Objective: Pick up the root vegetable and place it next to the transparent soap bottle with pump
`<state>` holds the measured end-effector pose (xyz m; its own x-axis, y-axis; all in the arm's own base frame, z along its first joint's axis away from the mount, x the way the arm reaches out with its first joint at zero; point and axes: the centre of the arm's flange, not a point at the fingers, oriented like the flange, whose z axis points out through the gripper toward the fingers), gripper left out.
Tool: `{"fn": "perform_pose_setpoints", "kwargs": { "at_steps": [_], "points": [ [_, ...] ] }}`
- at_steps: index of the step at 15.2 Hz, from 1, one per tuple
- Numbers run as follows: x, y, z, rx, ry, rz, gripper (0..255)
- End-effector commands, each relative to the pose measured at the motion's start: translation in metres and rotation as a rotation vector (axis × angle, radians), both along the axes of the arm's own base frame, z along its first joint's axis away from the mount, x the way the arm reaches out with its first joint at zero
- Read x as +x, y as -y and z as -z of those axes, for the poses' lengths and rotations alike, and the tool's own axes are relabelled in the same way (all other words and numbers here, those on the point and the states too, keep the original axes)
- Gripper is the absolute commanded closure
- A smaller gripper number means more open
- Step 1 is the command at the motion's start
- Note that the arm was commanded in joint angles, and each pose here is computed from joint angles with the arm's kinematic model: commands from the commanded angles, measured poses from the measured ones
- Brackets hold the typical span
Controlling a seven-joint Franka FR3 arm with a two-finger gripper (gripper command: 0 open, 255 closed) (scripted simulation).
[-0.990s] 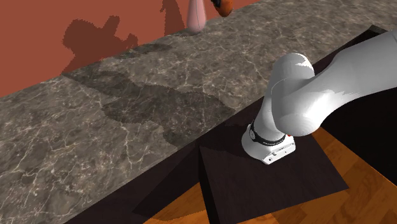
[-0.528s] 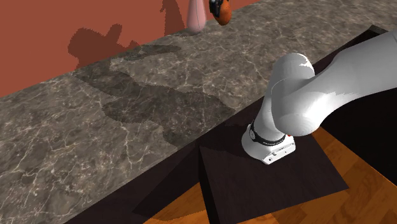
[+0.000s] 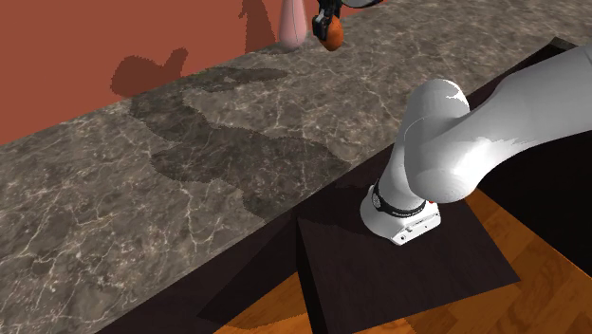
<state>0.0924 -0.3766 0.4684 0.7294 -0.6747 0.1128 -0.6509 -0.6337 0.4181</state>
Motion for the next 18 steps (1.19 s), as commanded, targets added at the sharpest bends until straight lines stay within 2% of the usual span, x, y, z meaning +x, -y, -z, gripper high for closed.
{"fn": "perform_pose_setpoints", "kwargs": {
  "at_steps": [1, 18],
  "points": [
    [0.001, 0.000, 0.011, 0.000, 0.000, 0.000, 255],
    [0.001, 0.000, 0.101, 0.000, 0.000, 0.000, 255]
  ]
}}
